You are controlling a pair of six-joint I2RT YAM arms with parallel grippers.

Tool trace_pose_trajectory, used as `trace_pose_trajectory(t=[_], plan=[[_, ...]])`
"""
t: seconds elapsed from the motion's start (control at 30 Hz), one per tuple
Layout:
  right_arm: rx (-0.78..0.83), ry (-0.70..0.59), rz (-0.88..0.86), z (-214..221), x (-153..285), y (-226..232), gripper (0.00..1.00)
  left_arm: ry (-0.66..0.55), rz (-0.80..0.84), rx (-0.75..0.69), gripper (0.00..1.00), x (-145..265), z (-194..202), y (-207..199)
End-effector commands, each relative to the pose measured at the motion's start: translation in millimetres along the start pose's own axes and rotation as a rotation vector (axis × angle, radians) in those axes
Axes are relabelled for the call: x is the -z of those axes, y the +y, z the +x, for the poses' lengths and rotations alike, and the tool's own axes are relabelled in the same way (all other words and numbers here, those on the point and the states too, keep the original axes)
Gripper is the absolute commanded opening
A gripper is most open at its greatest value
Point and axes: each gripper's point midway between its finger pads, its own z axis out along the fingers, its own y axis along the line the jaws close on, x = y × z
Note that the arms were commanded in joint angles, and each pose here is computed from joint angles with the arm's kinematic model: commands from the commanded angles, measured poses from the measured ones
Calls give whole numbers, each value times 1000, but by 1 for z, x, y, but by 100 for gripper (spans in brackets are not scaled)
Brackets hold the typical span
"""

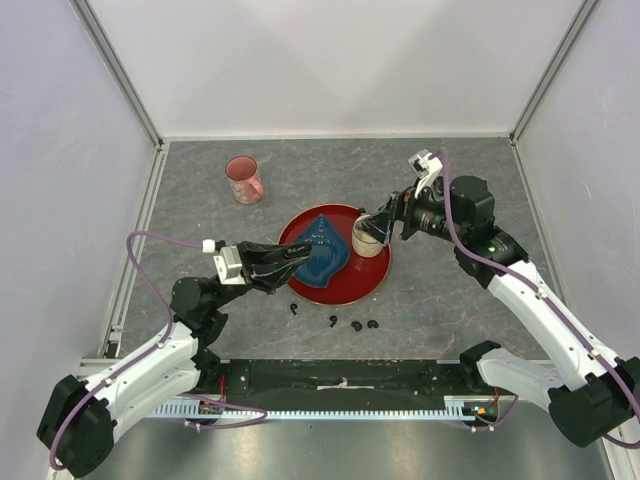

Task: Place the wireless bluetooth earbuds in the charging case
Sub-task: Pick up the charging case at the center of the board.

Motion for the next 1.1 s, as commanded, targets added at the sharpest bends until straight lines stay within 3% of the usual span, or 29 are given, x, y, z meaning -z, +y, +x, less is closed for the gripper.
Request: trace_pose_trajectory(t=[0.0, 0.2, 0.4, 1.07], plan=[[14, -52, -114, -14, 7, 26, 98, -22, 55, -49, 2, -5, -8, -7], [-8, -71, -273, -17, 4, 64, 97, -9, 55, -40, 2, -5, -1, -6], [72, 4, -359, 3, -17, 110, 96, -11, 49, -38, 2, -8, 0, -3], [45, 27, -282, 15, -54, 96, 95, -61, 121, 12, 2, -13, -5, -16]])
